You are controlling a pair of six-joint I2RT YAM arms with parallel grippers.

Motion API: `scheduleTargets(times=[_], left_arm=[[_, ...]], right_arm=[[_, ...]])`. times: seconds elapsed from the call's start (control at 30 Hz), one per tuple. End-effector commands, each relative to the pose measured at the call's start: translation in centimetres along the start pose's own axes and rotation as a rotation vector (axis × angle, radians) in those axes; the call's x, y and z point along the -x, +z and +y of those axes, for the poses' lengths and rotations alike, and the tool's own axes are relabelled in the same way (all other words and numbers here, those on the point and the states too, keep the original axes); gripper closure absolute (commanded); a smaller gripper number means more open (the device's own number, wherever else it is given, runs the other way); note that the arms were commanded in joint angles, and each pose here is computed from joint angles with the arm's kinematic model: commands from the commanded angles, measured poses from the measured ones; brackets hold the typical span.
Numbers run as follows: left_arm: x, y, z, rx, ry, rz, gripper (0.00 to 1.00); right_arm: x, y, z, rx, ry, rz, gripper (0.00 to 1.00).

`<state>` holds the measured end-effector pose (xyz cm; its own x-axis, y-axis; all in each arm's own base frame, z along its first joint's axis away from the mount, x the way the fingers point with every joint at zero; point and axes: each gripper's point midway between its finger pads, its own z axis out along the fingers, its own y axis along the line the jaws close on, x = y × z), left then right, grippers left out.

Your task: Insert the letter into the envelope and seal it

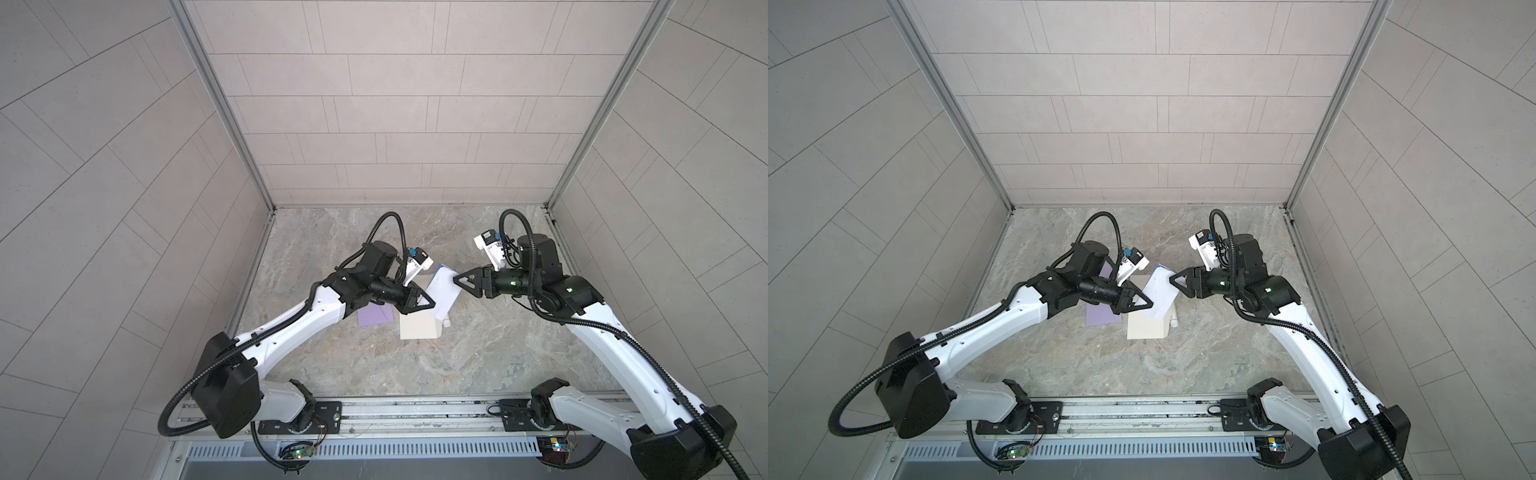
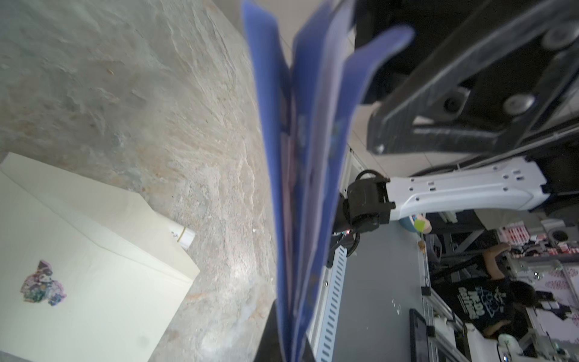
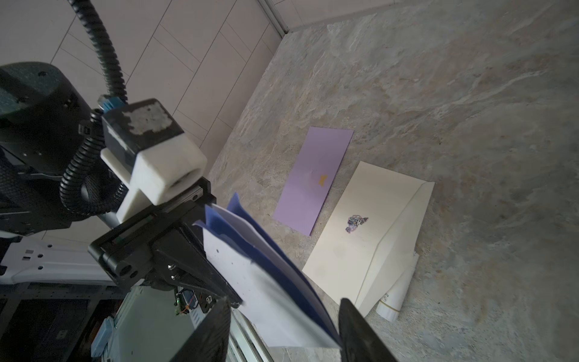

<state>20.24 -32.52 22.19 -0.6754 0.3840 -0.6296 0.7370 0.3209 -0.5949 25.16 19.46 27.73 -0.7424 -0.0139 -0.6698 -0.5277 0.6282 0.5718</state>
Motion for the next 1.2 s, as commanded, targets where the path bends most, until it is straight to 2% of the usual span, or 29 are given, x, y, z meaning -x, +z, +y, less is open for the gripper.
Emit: scheduleTargets(times=[0.0, 0.17, 0.4, 0.6, 0.87, 0.93, 1.07, 1.1, 1.13, 1.17], left_arm=[[-4.0, -0.6, -0.5, 0.0, 0.058, 0.177, 1.0], [-5.5, -1.2, -2.5, -0.054, 0.137, 0.243, 1.0], [-6.0, -1.0, -4.3, -0.1, 0.191, 0.269, 1.0], [-5.7, -0.9, -5.2, -0.118, 0.221, 0.27, 1.0], [-5.2, -1.2, -5.4, -0.109, 0.241, 0.27, 1.0], [-5.0, -1.1, -5.3, -0.104, 0.244, 0.269, 1.0], [-4.7, -0.8, -5.1, -0.101, 0.245, 0.264, 1.0], [-4.4, -0.6, -5.0, -0.094, 0.247, 0.255, 1.0], [-4.1, -0.6, -4.9, -0.088, 0.248, 0.244, 0.99], [-3.7, -0.6, -4.7, -0.076, 0.245, 0.23, 0.88]], right_arm=[[-1.8, -0.6, 1.4, 0.067, -0.088, 0.082, 0.42], [-3.1, -0.9, 4.1, 0.247, -0.121, 0.124, 0.42], [-4.2, -0.6, 5.5, 0.331, -0.137, 0.17, 0.42], [-5.7, 0.5, 5.8, 0.345, -0.153, 0.239, 0.42], [-6.7, 0.6, 6.9, 0.413, -0.155, 0.279, 0.44], [-7.0, 0.5, 7.3, 0.442, -0.153, 0.291, 0.5], [-7.3, 0.6, 7.4, 0.441, -0.148, 0.303, 0.91], [-7.2, 0.7, 7.2, 0.428, -0.146, 0.3, 0.98], [-7.1, 0.8, 6.9, 0.404, -0.147, 0.293, 1.0], [-6.8, 1.1, 6.4, 0.366, -0.143, 0.282, 1.0]])
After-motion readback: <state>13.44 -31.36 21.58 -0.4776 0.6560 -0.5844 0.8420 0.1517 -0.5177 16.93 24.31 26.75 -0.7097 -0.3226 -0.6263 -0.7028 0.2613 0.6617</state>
